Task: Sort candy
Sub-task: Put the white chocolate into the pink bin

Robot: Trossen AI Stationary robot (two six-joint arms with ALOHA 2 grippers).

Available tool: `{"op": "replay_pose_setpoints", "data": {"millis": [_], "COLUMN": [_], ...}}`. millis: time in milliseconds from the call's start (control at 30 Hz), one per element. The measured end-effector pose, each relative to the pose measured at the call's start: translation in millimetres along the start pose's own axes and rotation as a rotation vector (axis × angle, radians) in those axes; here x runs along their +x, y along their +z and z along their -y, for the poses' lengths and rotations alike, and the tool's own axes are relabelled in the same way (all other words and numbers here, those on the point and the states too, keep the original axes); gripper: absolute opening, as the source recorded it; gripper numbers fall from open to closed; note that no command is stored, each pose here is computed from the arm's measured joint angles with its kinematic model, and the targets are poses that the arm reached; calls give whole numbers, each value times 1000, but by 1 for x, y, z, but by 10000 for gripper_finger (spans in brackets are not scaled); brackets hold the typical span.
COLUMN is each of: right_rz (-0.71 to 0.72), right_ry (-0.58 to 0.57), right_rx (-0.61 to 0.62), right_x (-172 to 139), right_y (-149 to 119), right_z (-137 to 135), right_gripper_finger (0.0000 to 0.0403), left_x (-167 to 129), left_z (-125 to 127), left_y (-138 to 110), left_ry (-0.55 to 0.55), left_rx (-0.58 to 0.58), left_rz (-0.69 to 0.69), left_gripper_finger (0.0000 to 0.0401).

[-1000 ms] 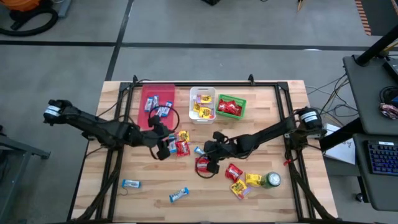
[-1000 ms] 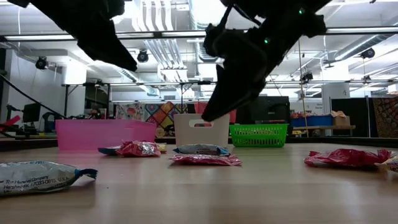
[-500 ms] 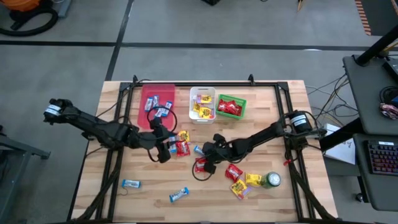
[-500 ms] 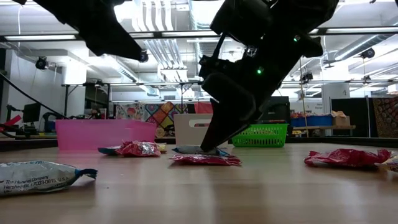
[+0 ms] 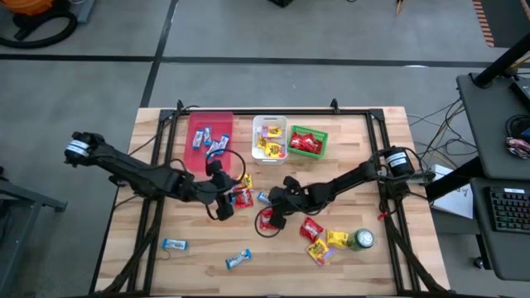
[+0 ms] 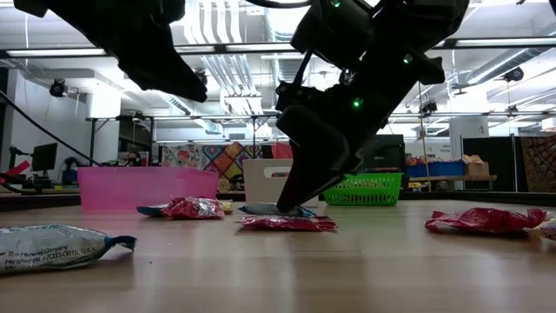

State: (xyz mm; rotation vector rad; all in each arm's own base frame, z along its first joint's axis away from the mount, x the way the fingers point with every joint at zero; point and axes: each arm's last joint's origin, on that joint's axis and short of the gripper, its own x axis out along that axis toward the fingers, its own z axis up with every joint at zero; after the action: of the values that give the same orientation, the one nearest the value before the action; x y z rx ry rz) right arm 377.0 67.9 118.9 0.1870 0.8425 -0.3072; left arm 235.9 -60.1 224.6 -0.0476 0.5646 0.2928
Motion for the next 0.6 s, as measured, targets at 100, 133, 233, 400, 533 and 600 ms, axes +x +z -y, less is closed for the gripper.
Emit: {"op": "replay_pose_setpoints", "data": {"millis": [100,133,233,400,533,600], "right_rz": [-1,-2,-6,-7,-19,-23], "right_ry": [6,8,9,-3,-9,-12], "right_rx": [-2,-2,1,-1,-4,-6], "right_x": [0,0,0,1,1,3], "right_y": [0,0,-1,-1,-1,-2], "right_z": [0,0,0,1,4,5], "right_gripper_finger": [103,109,137,190,210,204], "left_x": [4,5,7,9,9,9], "left_z": [2,2,3,4,5,5], "left_y": [-2,-2,-3,-3,-3,-2], "left_ry": [3,3,3,1,1,0], "left_rx": [5,5,5,3,3,0], "left_rz": [-9,-8,-9,-5,-5,0], "left_gripper_finger": [129,129,129,129,129,129]}}
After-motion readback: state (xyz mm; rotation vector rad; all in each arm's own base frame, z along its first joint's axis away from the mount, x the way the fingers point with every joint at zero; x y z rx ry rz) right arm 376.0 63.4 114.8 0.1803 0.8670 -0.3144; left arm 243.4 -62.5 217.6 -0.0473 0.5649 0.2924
